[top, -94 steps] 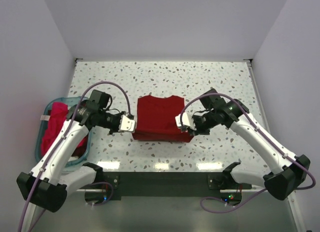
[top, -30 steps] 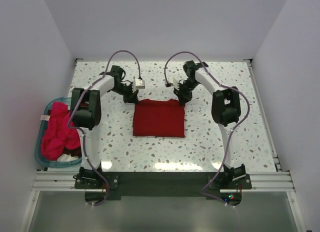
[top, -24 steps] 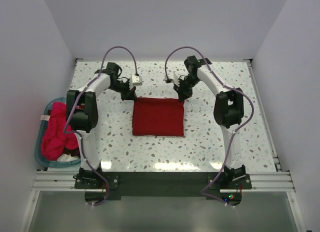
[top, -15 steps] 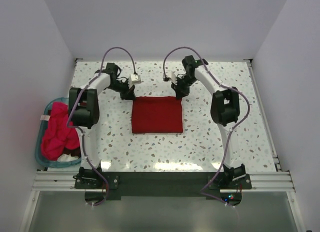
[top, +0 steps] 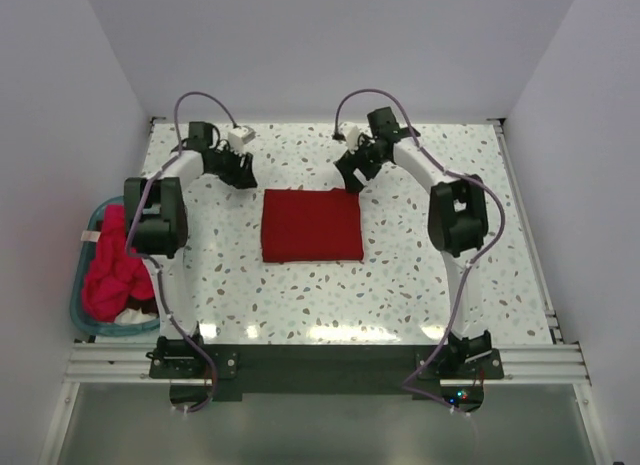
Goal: Fold and stack the t-shirts
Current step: Fold the tshirt, then neatly place the folded tshirt to the corner
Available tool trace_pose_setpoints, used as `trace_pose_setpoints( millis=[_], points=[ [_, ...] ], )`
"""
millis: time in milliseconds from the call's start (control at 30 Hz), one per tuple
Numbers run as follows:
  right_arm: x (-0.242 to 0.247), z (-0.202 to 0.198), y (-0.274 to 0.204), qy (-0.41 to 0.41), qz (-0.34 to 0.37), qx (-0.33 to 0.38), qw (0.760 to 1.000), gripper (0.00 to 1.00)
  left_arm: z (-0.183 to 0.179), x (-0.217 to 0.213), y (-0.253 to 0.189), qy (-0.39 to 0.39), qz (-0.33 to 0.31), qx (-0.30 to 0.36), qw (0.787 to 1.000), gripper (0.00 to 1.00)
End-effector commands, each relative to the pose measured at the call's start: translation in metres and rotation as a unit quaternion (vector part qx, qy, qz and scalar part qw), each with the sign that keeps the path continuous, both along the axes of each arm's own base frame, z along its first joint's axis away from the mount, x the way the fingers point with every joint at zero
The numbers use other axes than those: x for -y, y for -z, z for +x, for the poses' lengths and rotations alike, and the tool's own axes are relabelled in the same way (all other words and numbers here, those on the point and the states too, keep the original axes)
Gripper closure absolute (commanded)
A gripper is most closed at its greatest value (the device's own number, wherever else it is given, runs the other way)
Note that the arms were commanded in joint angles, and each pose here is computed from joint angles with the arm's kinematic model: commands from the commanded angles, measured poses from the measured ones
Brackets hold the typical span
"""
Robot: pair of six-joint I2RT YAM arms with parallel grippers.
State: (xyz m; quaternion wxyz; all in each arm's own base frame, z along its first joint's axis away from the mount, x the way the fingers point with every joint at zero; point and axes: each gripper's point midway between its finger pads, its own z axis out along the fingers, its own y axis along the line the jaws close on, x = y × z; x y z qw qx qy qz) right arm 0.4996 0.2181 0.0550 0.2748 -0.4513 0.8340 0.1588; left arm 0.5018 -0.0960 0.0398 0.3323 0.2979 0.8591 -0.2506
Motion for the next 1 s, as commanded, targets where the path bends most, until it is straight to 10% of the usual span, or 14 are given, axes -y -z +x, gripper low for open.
trace_pose_setpoints(
  millis=[0,167,267,533,967],
  points=[
    [0.011,0.01,-0.134,0.087,0.089,0.104,0.987,0.04,0.02,-0.023,-0.112,-0.136,-0.007,0.097,0.986,0.44],
    [0.046,-0.031,-0.158,0.136,0.109,0.077,0.982,0.01,-0.037,0.029,-0.125,-0.186,-0.001,0.05,0.981,0.33],
    [0.081,-0.052,-0.154,0.171,0.087,0.06,0.98,0.01,-0.085,0.072,-0.119,-0.195,-0.011,0.021,0.981,0.0],
    [0.132,-0.094,-0.161,0.221,0.068,0.05,0.972,0.01,-0.163,0.168,-0.069,-0.17,0.03,-0.026,0.985,0.0],
    [0.14,-0.117,-0.169,0.235,0.062,0.069,0.968,0.01,-0.122,0.099,0.037,-0.209,0.187,-0.12,0.952,0.0]
  ],
)
